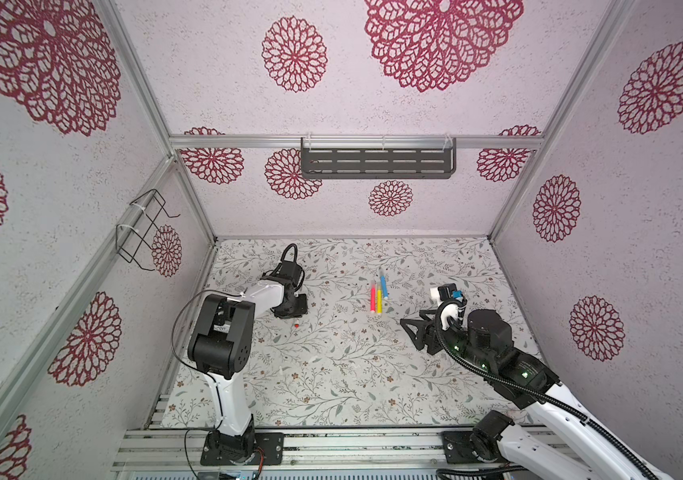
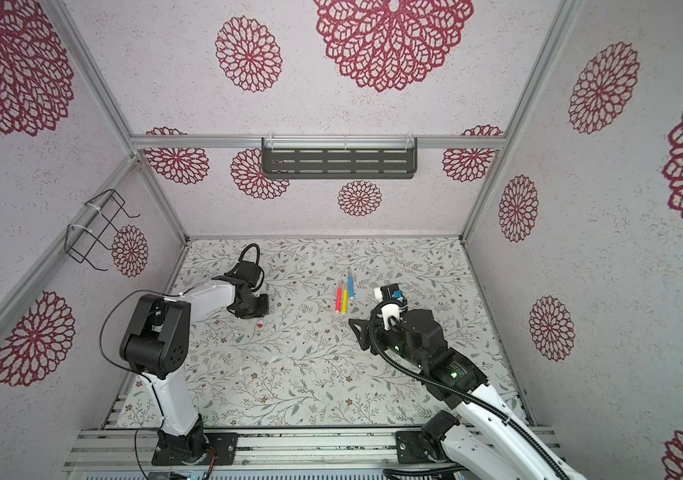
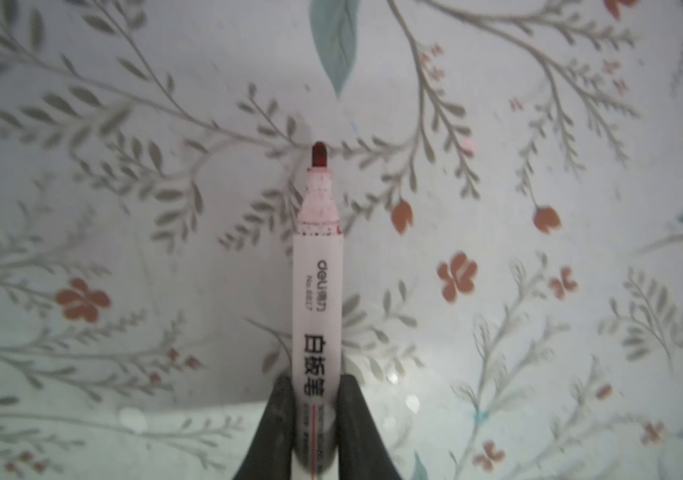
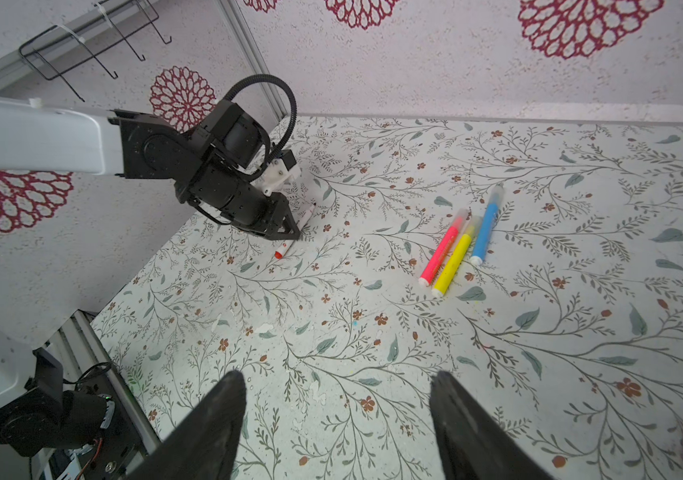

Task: Insert the pens into the pen caps
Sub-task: 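Lift the white marker upright with the left gripper toward the table center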

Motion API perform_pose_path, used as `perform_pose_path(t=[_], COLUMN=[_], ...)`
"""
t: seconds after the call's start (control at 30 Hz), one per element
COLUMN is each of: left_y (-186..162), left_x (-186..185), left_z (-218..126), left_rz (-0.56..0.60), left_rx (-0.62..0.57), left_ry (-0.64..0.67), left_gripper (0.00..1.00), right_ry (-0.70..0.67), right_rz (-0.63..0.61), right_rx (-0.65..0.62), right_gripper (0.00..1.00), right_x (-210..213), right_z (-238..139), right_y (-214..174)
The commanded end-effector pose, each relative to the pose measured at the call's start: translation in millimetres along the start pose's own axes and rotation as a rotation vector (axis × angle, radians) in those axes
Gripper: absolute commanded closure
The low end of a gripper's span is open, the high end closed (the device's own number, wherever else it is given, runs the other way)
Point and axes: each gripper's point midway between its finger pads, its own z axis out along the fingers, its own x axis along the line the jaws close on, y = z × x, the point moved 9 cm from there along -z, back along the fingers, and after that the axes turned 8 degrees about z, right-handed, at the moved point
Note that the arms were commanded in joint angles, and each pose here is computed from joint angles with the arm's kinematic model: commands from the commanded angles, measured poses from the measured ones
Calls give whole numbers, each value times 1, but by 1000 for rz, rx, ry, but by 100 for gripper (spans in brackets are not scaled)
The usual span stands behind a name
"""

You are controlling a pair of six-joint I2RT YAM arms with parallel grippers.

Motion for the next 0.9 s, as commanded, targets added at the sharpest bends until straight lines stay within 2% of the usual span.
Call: perform_pose_path(t=[0.0,0.2,0.47,0.67,0.87], left_y=[16,11,-7,-21,-30], left_x=[-22,-54,-88,-112,-130], left_z=[-37,-80,-114,-122,-130], left_rz=[44,156,250,282,307], left_rx=[-183,-352,-472,-549,-588], left_ry=[-210,-435,-549,-670,-714], left_gripper=[87,83,83,83,84], right_ry=[-20,-12,86,173,210], right_rz=[5,24,45,52,89], right_rx=[-36,-2,45,79,87], right_gripper=[27,27,27,25,25], right_x=[-1,-2,6,12,12], right_z=[-2,8,24,36,51], right_y=[6,3,3,2,5])
